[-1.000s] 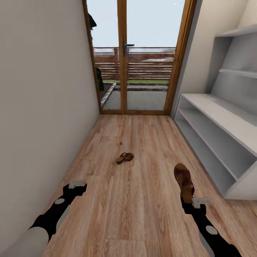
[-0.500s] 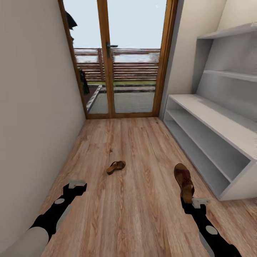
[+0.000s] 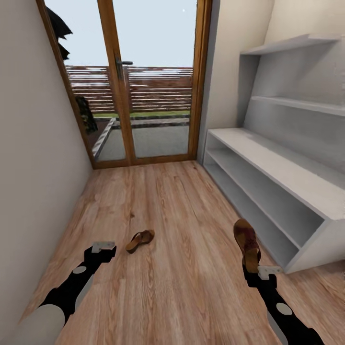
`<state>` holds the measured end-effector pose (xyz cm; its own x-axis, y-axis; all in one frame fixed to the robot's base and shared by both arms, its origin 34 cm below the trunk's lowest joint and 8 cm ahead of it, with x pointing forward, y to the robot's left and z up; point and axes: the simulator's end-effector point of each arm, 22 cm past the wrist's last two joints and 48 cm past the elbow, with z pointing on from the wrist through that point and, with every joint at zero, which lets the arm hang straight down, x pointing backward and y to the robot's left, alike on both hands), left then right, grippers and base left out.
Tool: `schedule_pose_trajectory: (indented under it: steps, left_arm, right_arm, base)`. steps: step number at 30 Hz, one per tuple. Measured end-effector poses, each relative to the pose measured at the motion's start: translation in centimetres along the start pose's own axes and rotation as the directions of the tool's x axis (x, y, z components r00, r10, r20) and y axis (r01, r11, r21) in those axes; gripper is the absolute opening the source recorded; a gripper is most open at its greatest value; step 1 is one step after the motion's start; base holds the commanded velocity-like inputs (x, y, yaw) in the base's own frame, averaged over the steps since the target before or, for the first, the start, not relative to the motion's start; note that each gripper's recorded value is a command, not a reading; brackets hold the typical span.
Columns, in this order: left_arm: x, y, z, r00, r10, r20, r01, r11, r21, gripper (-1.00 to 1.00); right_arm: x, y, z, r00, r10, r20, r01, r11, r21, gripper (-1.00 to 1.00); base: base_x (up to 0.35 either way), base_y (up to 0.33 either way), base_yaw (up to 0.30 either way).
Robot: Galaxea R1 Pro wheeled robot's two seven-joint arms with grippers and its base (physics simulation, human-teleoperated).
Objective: Pick up the two gym shoes and the two sandals from the corridor floor and place them onto the hallstand (shoe rack) in the corridor, making sure they are on the rack and not on the floor. Arrange them so the two gym shoes are next to each other and the two sandals are next to each other.
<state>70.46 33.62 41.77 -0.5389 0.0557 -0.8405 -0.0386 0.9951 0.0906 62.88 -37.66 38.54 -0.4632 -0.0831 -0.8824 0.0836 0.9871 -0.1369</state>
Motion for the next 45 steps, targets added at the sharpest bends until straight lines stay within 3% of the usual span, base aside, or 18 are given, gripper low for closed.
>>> schedule_pose_trajectory:
  steps: [11, 34, 45]
  left_arm:
    - [-0.38, 0.04, -0.12, 1.000, -0.001, 0.007, 0.001, 1.000, -0.001, 1.00]
    - [-0.23, -0.04, -0.15, 1.000, -0.001, 0.004, 0.001, 1.000, 0.000, 1.00]
    - [-0.70, -0.01, -0.29, 1.000, -0.002, 0.012, 0.002, 1.000, 0.000, 1.00]
  right_arm:
    - [-0.35, -0.04, -0.04, 1.000, 0.001, 0.006, -0.001, 1.000, 0.001, -1.00]
    - [-0.44, 0.11, -0.04, 1.000, 0.001, 0.008, -0.001, 1.000, -0.002, -1.00]
    - [-0.80, -0.05, -0.11, 1.000, 0.000, 0.014, 0.000, 1.000, 0.000, -1.00]
  base:
    - [0.217, 0.172, -0.245]
    - [0.006, 0.005, -0.020]
    - [0.000, 0.000, -0.198]
